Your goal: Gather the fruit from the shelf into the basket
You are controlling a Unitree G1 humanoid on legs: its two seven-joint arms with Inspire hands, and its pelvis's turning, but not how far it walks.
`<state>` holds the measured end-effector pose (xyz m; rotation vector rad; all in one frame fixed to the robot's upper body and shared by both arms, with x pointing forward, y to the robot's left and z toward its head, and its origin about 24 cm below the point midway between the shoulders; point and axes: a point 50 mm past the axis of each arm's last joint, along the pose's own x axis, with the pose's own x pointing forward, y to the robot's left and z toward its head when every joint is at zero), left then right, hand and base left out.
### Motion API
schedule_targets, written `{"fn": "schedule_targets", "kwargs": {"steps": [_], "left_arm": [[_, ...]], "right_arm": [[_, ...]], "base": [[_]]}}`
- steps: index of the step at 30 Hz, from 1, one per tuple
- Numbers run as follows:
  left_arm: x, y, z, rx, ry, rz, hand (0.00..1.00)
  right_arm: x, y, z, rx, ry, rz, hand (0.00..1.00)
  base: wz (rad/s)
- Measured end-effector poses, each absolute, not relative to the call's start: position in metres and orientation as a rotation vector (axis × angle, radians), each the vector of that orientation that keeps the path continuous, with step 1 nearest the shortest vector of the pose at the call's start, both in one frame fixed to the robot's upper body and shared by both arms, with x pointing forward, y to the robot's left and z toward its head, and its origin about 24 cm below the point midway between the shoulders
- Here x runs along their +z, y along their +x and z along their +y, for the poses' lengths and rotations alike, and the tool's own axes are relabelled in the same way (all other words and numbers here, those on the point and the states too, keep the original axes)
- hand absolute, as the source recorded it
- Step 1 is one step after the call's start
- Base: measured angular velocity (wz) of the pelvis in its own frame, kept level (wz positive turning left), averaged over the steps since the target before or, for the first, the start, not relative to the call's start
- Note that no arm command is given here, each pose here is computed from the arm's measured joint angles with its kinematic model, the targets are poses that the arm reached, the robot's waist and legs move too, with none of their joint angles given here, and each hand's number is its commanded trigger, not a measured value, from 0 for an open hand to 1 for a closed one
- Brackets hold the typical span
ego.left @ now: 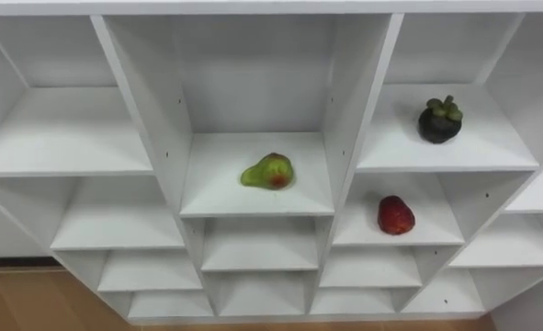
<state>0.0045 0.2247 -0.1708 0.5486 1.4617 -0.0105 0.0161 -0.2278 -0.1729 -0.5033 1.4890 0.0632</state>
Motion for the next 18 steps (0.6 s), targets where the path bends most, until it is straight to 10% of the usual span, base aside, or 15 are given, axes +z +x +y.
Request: {"fn": "schedule_targets", "kwargs": {"steps": [18], "left_arm": [[-0.168,0.022,0.226,0.011,0.532,1.345,1.00]], "right_arm": [[-0.135,0.088,-0.234,-0.208,-0.518,0.935,0.00]], "base": [[-0.08]]}}
